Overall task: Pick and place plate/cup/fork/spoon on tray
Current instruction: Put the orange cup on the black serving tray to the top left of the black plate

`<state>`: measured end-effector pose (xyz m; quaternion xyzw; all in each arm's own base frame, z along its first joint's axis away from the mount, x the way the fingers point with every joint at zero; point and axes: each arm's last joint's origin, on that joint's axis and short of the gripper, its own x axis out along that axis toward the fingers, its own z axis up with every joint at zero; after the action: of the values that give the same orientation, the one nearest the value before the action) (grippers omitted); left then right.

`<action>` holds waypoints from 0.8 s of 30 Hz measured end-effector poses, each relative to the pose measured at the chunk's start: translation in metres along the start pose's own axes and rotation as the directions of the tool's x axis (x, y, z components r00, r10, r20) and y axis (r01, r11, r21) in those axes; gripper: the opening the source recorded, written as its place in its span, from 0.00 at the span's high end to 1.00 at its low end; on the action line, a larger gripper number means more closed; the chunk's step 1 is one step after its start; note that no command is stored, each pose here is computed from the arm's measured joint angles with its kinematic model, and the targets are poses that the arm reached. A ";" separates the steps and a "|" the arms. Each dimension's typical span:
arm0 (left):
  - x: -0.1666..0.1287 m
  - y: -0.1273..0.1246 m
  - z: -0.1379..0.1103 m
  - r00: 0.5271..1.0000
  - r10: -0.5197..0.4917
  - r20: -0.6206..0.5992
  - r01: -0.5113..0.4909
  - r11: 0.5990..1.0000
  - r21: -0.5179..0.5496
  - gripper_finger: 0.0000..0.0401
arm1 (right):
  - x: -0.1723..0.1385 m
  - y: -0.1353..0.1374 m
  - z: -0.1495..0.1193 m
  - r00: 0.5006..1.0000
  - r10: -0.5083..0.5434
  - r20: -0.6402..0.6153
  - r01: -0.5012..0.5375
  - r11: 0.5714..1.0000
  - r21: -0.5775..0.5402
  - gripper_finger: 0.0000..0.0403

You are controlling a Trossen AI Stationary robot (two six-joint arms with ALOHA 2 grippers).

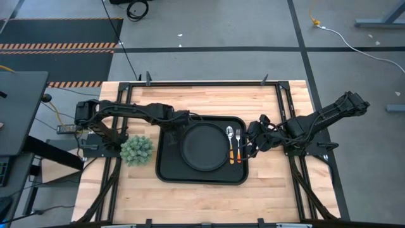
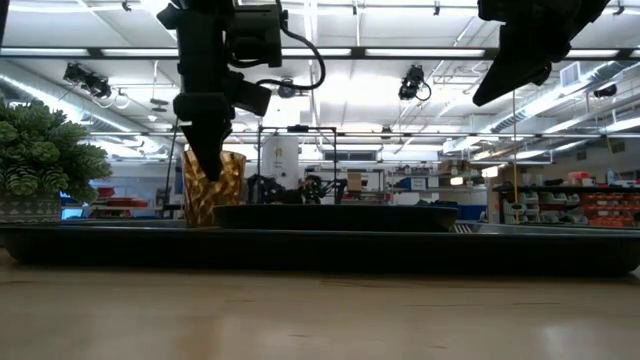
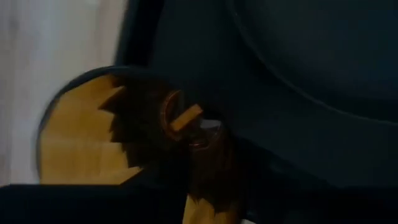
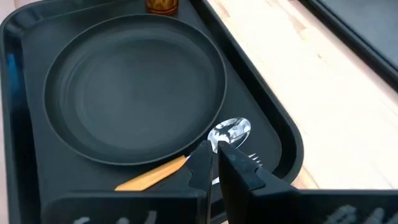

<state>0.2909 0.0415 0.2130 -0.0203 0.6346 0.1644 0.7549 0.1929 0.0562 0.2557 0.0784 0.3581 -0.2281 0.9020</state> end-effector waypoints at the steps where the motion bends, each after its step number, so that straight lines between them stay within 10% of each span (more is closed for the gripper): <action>1: 0.000 0.000 0.000 1.000 0.015 -0.001 -0.015 1.000 -0.007 0.63 | 0.000 0.000 0.000 1.000 -0.008 0.006 0.008 1.000 0.000 0.92; 24: -0.017 0.014 0.029 0.940 0.220 0.260 -0.231 0.973 0.011 0.58 | 0.018 -0.005 -0.035 0.997 -0.062 -0.047 0.059 0.996 -0.063 0.98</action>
<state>0.3127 0.0579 0.2375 0.0894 0.5329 0.2380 0.8071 0.1804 0.0565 0.2177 0.0454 0.3892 -0.2422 0.8876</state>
